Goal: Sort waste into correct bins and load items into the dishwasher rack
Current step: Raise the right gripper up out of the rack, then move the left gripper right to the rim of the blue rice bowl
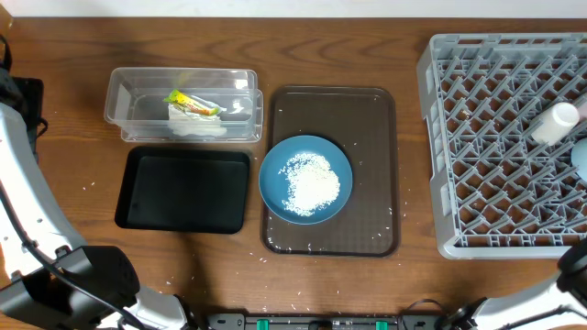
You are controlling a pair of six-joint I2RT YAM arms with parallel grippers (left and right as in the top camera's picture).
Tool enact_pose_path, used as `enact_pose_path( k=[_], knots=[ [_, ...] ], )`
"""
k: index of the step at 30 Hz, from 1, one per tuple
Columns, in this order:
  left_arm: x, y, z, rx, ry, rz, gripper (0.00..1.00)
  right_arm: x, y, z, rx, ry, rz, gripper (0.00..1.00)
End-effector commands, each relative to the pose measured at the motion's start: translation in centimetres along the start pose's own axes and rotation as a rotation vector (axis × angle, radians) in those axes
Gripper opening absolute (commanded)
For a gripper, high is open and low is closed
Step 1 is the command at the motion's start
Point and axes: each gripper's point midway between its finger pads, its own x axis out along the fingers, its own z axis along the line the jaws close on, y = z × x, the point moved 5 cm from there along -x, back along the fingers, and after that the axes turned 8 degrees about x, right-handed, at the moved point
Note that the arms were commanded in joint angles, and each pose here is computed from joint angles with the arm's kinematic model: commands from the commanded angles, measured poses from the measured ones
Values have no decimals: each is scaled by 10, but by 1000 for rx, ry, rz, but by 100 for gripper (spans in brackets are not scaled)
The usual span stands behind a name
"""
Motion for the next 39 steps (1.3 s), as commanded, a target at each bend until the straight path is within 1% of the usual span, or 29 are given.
enact_pose_path(
  k=[1, 2, 3, 4, 5, 6, 9, 12, 16, 18, 20, 21, 22, 25, 28, 30, 34, 37, 38, 39],
  knots=[
    [3, -1, 2, 15, -23, -8, 92, -77, -21, 42, -11, -271, -90, 16],
    [3, -1, 2, 15, -23, -7, 92, -92, -22, 50, -22, -333, -102, 30],
    [3, -1, 2, 15, -23, -8, 92, -105, -23, 57, -34, -388, -109, 54],
    [3, -1, 2, 15, -23, -8, 92, -121, -22, 66, -52, -458, -113, 76],
    [3, -1, 2, 15, -23, -8, 92, -132, -21, 73, -65, -513, -111, 93],
    [3, -1, 2, 15, -23, -8, 92, -143, -18, 79, -81, -566, -103, 99],
    [3, -1, 2, 15, -23, -8, 92, -171, 1, 105, -117, -745, -21, 99],
    [3, -1, 2, 15, -23, -8, 92, -185, 26, 130, -161, -885, 94, 99],
    [3, -1, 2, 15, -23, -8, 92, -194, 67, 164, -239, -970, 218, 99],
    [3, -1, 2, 15, -23, -8, 92, -198, 91, 182, -347, -1006, 237, 99],
    [3, -1, 2, 15, -23, -8, 92, -202, 116, 200, -528, -1032, 196, 99],
    [3, -1, 2, 15, -23, -8, 92, -198, 130, 207, -579, -967, 174, 99],
    [3, -1, 2, 15, -23, -8, 92, -194, 137, 209, -585, -908, 162, 99],
    [3, -1, 2, 15, -23, -8, 92, -179, 157, 210, -557, -622, 80, 99],
    [3, -1, 2, 15, -23, -8, 92, -179, 172, 210, -618, -494, 29, 99],
    [3, -1, 2, 15, -23, -8, 92, -181, 175, 206, -643, -426, 28, 99],
    [3, -1, 2, 15, -23, -8, 92, -178, 159, 200, -638, -322, -13, 99],
    [3, -1, 2, 15, -23, -8, 92, -174, 135, 199, -590, -292, -101, 99],
    [3, -1, 2, 15, -23, -8, 92, -173, 129, 198, -577, -288, -124, 98],
    [3, -1, 2, 15, -23, -8, 92, -173, 123, 197, -565, -278, -145, 99]
  ],
)
